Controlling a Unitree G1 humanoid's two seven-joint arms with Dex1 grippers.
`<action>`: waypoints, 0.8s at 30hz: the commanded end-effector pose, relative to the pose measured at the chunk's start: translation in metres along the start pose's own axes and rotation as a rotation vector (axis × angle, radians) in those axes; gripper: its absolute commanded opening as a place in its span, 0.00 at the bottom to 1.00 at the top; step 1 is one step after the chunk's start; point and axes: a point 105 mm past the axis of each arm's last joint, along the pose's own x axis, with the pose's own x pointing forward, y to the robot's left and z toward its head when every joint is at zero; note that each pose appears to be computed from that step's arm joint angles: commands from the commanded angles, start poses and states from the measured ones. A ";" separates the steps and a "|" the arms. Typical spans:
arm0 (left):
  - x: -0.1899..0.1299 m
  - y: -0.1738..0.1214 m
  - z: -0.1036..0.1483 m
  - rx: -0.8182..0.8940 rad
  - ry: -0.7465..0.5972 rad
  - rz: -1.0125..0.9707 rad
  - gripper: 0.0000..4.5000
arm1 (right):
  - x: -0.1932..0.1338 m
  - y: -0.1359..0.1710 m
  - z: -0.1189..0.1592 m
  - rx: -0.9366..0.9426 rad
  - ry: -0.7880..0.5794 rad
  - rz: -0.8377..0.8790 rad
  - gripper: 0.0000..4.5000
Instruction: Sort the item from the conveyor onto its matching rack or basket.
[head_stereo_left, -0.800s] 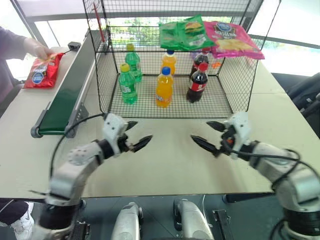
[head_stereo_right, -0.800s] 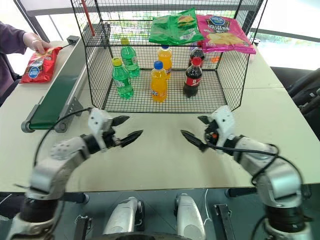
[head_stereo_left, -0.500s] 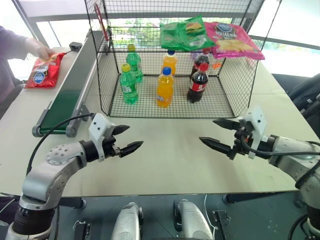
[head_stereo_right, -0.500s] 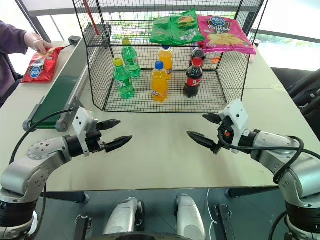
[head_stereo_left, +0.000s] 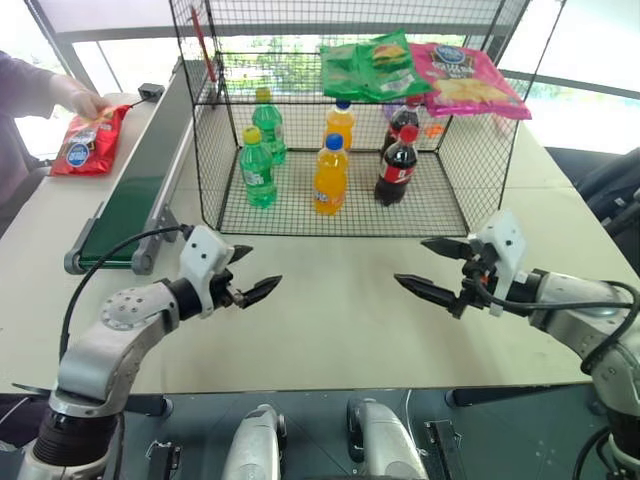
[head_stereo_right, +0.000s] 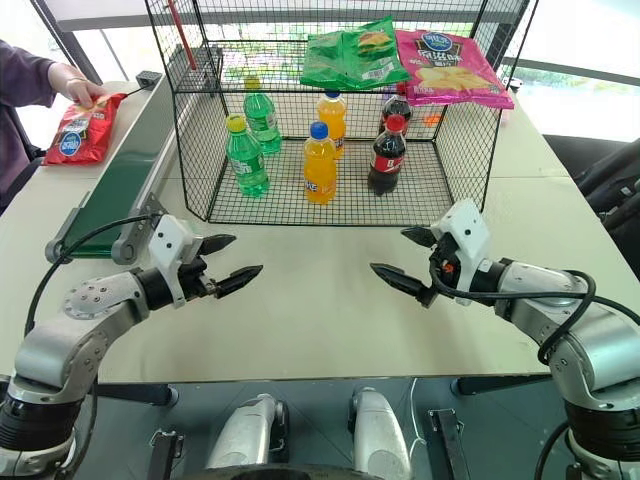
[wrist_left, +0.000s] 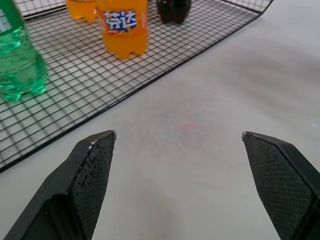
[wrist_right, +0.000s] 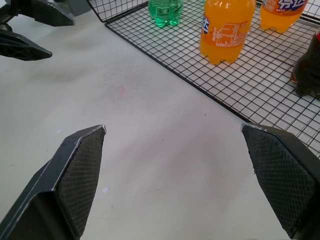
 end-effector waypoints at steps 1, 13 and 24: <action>-0.004 0.002 0.008 0.005 -0.034 -0.007 0.94 | -0.002 0.000 0.009 -0.038 -0.030 -0.010 1.00; -0.002 0.001 0.010 0.002 -0.038 -0.026 0.94 | 0.001 -0.002 0.006 -0.042 -0.030 -0.023 1.00; -0.003 -0.001 0.009 -0.005 -0.035 -0.029 0.94 | 0.004 -0.004 0.005 -0.046 -0.030 -0.031 1.00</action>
